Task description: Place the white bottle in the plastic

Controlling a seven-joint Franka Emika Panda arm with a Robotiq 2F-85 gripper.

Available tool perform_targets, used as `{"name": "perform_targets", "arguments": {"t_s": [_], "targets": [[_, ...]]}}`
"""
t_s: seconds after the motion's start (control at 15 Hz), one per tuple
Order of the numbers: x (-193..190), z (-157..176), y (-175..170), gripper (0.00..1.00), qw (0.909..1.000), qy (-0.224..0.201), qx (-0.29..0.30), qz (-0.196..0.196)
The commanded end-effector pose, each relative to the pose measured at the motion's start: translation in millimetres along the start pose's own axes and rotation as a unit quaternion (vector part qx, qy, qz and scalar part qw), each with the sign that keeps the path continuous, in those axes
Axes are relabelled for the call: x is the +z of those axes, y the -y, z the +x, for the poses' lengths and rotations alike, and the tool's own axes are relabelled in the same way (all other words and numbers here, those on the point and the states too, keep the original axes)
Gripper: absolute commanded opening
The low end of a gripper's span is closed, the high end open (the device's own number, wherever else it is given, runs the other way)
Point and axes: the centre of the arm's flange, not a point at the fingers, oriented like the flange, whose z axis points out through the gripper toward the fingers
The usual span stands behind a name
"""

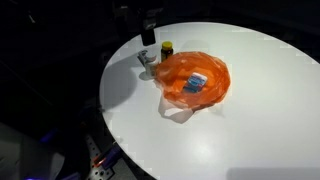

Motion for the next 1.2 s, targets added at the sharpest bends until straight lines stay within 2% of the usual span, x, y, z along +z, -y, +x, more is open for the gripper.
{"name": "perform_targets", "arguments": {"t_s": [0.0, 0.4, 0.6, 0.67, 1.13], "targets": [[-17, 43, 23, 1.00, 0.9996, -0.018, -0.017, 0.012], [-15, 76, 63, 1.00, 0.9930, -0.073, -0.042, 0.083], [-15, 81, 71, 1.00, 0.9897, -0.077, -0.041, 0.113], [-8, 72, 73, 1.00, 0.9923, -0.072, -0.035, 0.095], [10, 81, 82, 1.00, 0.9911, -0.075, -0.056, 0.095]]}}
